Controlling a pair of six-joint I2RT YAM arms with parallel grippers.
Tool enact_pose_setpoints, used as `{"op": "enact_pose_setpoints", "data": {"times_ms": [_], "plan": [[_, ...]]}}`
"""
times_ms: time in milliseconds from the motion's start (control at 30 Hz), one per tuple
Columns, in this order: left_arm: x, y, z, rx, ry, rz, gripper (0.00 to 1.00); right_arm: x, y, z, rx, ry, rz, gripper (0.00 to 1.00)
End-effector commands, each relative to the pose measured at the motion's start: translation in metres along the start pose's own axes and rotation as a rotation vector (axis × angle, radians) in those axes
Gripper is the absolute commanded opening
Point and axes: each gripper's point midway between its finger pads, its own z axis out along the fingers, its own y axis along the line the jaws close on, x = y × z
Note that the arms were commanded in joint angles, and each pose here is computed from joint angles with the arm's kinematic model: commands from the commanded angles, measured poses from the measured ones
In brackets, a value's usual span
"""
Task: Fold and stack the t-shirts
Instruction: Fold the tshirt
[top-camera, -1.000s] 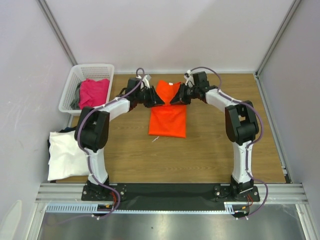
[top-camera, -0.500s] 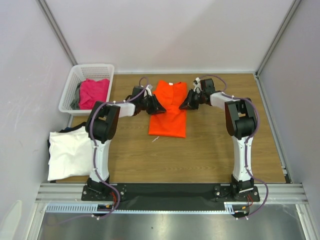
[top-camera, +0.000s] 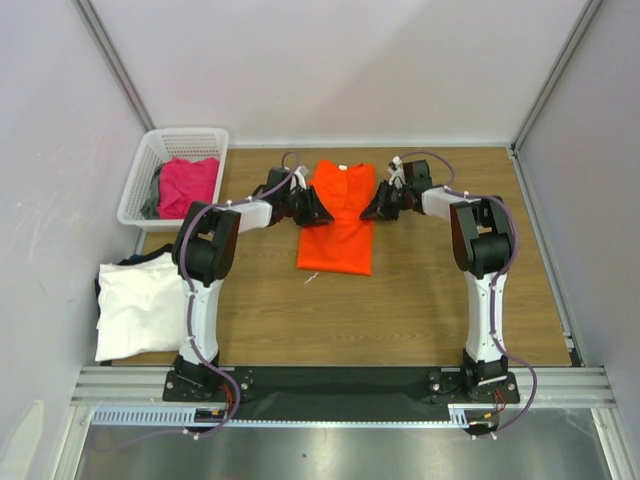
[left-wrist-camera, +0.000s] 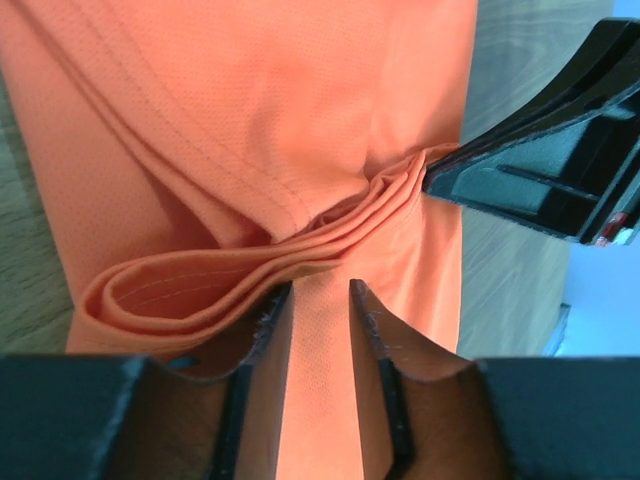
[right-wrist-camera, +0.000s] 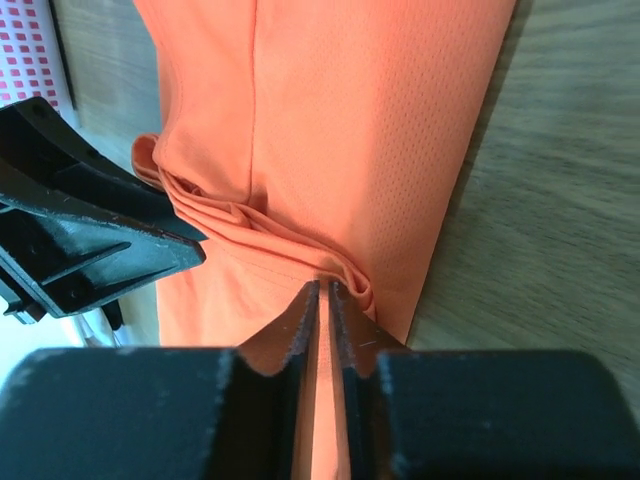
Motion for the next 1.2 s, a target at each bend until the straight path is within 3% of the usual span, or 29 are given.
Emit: {"op": "enact_pose_setpoints", "data": {"times_ms": [0,200,400,567,733,967,1167], "plan": [[-0.026,-0.03,-0.019,-0.014,-0.041,0.133,0.36,-0.043,0.028,-0.026,-0.024,-0.115,-0.079,0.15],[-0.074,-0.101,-0.076,0.022,-0.161,0.314,0.47,-0.081,0.115,-0.075,-0.108,-0.225,-0.202,0.28],[-0.087,-0.116,-0.085,0.042,-0.214,0.354,0.5,-0.059,0.142,-0.072,-0.091,-0.25,-0.229,0.31],[-0.079,-0.099,-0.06,0.076,-0.24,0.304,0.47,-0.024,0.109,-0.04,-0.049,-0.237,-0.202,0.3],[-0.058,-0.069,-0.032,0.039,-0.189,0.246,0.43,-0.015,0.068,-0.016,0.069,-0.206,-0.184,0.25],[-0.033,-0.011,-0.006,-0.178,-0.125,0.195,0.41,-0.003,0.016,-0.005,0.281,-0.148,-0.237,0.24],[-0.015,0.024,0.002,-0.349,-0.069,0.197,0.4,0.006,0.0,0.0,0.316,-0.116,-0.223,0.23]]}}
